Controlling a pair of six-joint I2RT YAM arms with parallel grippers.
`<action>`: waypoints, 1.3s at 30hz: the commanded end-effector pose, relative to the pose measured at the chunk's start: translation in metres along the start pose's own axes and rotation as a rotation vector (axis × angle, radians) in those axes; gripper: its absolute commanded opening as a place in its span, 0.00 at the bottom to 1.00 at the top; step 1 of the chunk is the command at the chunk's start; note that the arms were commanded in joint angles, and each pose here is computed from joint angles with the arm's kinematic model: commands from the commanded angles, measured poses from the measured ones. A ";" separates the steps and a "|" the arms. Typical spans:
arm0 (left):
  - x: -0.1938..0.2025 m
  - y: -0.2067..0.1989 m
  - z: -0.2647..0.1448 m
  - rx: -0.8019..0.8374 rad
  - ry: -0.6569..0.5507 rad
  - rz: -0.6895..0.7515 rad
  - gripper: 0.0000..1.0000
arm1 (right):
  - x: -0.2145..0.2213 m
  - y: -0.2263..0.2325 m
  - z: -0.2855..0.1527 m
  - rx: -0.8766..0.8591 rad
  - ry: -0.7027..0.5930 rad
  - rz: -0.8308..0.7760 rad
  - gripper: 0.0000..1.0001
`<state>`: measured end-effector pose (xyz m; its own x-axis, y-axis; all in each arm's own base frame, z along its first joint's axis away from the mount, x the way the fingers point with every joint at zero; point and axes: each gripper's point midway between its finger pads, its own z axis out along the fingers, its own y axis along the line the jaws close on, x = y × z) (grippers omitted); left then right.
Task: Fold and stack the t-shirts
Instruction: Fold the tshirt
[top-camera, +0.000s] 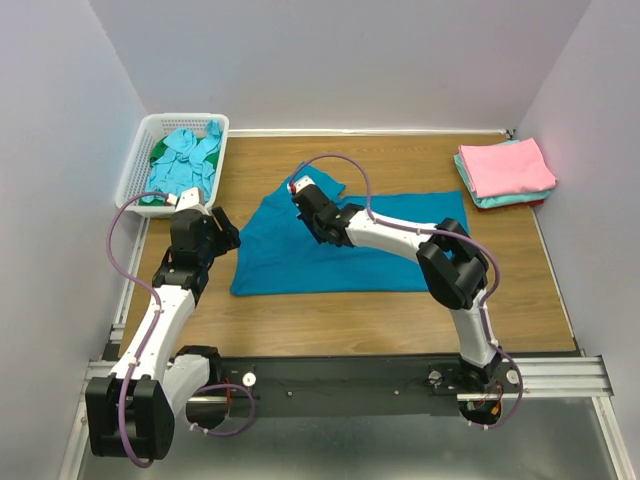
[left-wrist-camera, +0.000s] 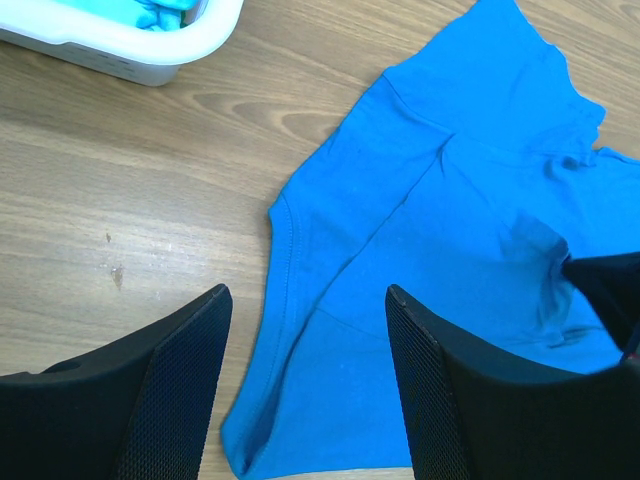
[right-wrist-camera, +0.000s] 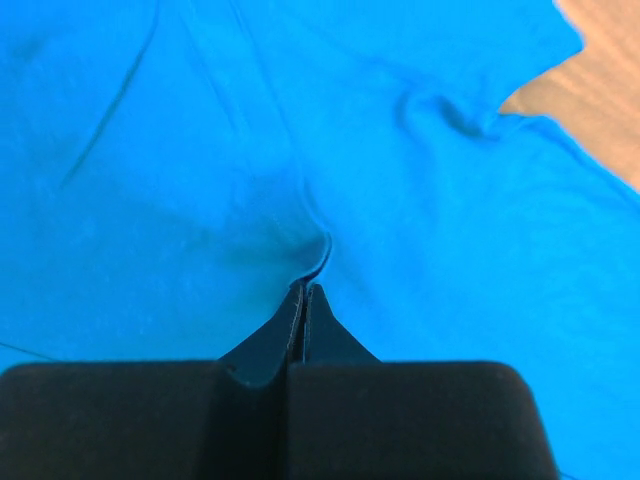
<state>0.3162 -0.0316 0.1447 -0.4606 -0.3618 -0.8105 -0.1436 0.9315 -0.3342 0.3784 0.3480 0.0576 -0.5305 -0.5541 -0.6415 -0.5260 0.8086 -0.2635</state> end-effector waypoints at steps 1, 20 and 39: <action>0.006 0.000 0.002 0.006 0.009 0.017 0.71 | -0.024 -0.006 -0.005 0.034 -0.048 0.001 0.01; 0.007 0.000 0.003 0.006 0.016 0.019 0.71 | 0.016 -0.035 0.023 0.124 0.050 0.045 0.08; 0.034 -0.020 0.007 0.095 0.135 0.026 0.70 | 0.022 -0.105 -0.021 0.220 0.018 0.253 0.42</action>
<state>0.3156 -0.0411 0.1330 -0.5083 -0.3470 -0.7882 -0.1170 0.9346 -0.3359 0.3977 0.2848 0.0410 -0.6320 -0.4729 -0.6140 -0.3651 0.8805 -0.3023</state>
